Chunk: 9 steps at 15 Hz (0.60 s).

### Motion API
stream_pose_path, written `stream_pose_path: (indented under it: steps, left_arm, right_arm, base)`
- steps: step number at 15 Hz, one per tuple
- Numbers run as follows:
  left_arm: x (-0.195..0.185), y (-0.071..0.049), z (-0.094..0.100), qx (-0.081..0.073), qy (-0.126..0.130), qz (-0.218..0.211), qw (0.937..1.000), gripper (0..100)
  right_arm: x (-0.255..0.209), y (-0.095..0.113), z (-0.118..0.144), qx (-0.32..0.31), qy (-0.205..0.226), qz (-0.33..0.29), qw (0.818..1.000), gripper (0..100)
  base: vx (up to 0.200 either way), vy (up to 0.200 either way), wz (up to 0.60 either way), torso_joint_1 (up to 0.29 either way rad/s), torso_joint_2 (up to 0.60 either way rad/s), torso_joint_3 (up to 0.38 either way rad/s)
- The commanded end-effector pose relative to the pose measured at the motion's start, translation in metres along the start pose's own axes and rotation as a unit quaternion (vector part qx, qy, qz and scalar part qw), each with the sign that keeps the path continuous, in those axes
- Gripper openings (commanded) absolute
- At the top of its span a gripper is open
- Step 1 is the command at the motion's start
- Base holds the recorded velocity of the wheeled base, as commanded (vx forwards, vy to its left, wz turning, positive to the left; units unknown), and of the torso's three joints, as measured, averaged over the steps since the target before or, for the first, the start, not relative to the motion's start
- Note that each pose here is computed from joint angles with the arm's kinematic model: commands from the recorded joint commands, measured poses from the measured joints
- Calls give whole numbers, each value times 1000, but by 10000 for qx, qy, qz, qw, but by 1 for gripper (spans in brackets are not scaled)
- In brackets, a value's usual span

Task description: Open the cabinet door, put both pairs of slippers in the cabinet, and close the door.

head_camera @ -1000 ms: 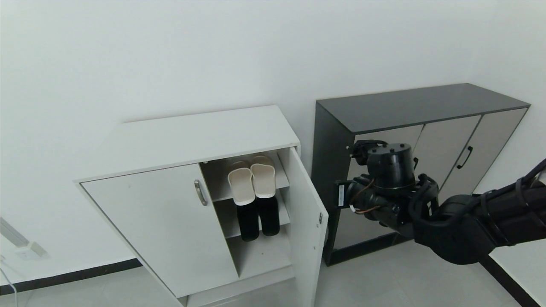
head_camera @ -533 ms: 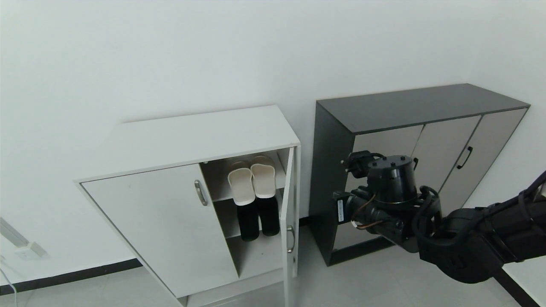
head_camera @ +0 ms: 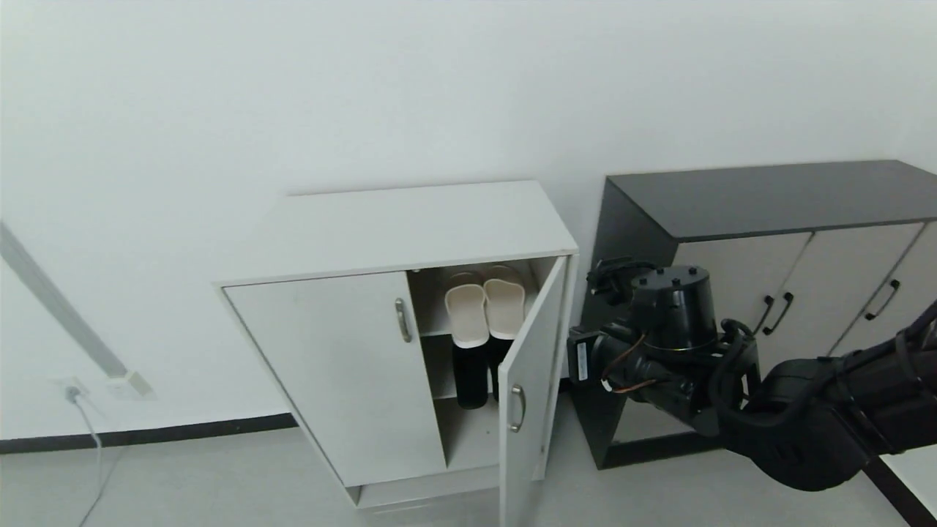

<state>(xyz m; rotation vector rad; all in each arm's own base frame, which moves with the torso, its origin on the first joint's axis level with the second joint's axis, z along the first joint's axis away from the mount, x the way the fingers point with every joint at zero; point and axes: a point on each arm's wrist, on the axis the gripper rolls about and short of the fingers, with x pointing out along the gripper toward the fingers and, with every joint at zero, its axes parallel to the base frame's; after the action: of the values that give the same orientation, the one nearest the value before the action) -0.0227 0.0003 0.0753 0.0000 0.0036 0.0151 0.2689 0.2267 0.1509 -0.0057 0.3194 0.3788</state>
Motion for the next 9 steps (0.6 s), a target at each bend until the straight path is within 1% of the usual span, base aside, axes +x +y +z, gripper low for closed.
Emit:
stream_pose_path:
  steps: [1, 4, 7, 9]
  left_arm:
    - [0, 0, 0, 0, 5, 1, 10000, 0]
    - [0, 0, 0, 0, 5, 1, 10000, 0]
    - [0, 0, 0, 0, 5, -7, 10000, 0]
    - [0, 0, 0, 0, 5, 1, 10000, 0]
  right_arm:
    - [-2, -2, 1, 16, -34, -14, 10000, 0]
    - [-6, -3, 3, -19, -260, 152, 9995, 0]
    - [-6, -4, 6, -4, -448, 179, 9988, 0]
    - [-12, -11, 9, 10, -453, 159, 9988, 0]
  base:
    - [0, 0, 0, 0, 0, 0]
    - [0, 0, 0, 0, 0, 0]
    - [0, 0, 0, 0, 0, 0]
    - [0, 0, 0, 0, 0, 0]
